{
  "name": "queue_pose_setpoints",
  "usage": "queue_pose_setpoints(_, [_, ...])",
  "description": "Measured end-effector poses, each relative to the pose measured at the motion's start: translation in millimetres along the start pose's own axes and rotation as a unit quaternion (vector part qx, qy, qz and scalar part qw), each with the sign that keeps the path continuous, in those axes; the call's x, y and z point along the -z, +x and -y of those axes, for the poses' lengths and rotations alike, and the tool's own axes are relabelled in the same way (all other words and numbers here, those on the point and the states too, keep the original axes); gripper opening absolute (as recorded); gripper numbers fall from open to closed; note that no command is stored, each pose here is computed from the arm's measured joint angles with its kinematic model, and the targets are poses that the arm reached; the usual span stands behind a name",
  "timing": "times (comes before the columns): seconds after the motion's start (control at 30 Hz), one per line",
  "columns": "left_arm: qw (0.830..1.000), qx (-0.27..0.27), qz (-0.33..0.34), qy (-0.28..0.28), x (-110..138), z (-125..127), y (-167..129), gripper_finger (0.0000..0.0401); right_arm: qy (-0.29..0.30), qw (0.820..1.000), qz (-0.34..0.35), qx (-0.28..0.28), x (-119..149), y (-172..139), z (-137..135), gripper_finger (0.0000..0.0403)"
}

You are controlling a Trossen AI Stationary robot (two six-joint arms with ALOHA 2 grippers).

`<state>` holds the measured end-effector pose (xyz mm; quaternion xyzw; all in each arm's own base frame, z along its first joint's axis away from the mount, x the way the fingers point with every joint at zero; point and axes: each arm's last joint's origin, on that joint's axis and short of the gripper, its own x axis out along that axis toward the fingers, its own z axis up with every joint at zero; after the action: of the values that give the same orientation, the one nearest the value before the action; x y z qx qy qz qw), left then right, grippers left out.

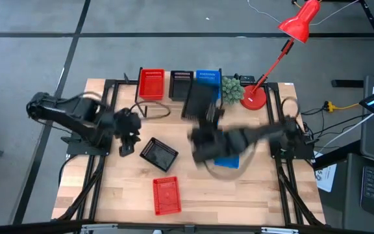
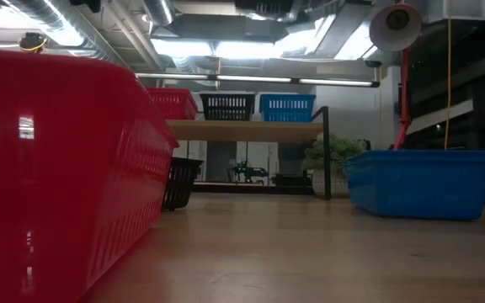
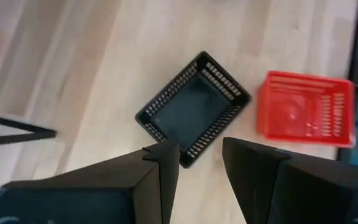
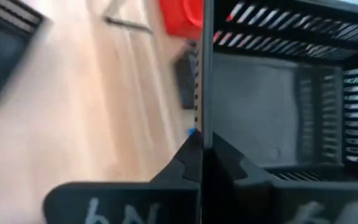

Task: Stack baskets on shelf by color
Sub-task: Stack the bottom black bin on top of the black bin on the shelf

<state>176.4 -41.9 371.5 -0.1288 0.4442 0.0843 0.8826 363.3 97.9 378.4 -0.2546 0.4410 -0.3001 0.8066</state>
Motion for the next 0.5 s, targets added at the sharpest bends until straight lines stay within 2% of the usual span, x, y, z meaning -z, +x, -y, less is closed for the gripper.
queue_pose_setpoints(0.1, [0.998,-0.022,0.056,0.006,21.8,12.6,11.5,0.0116,-0.003,0.998,-0.024,-0.065,-6.0,40.0,42.7,0.0001])
queue_pose_setpoints(0.27, [0.985,-0.047,0.165,0.015,48.5,31.5,45.9,0.0116,-0.004,0.981,0.036,-0.191,-16.8,101.5,90.6,0.0001])
queue_pose_setpoints(0.4, [0.975,-0.035,0.218,0.012,65.6,44.1,68.2,0.0116,0.02,0.973,0.028,-0.228,-6.8,136.5,118.9,0.0])
queue_pose_setpoints(0.5, [0.971,-0.046,0.235,0.015,75.6,47.2,80.1,0.0116,0.025,0.963,0.027,-0.267,-0.2,146.8,128.8,0.0])
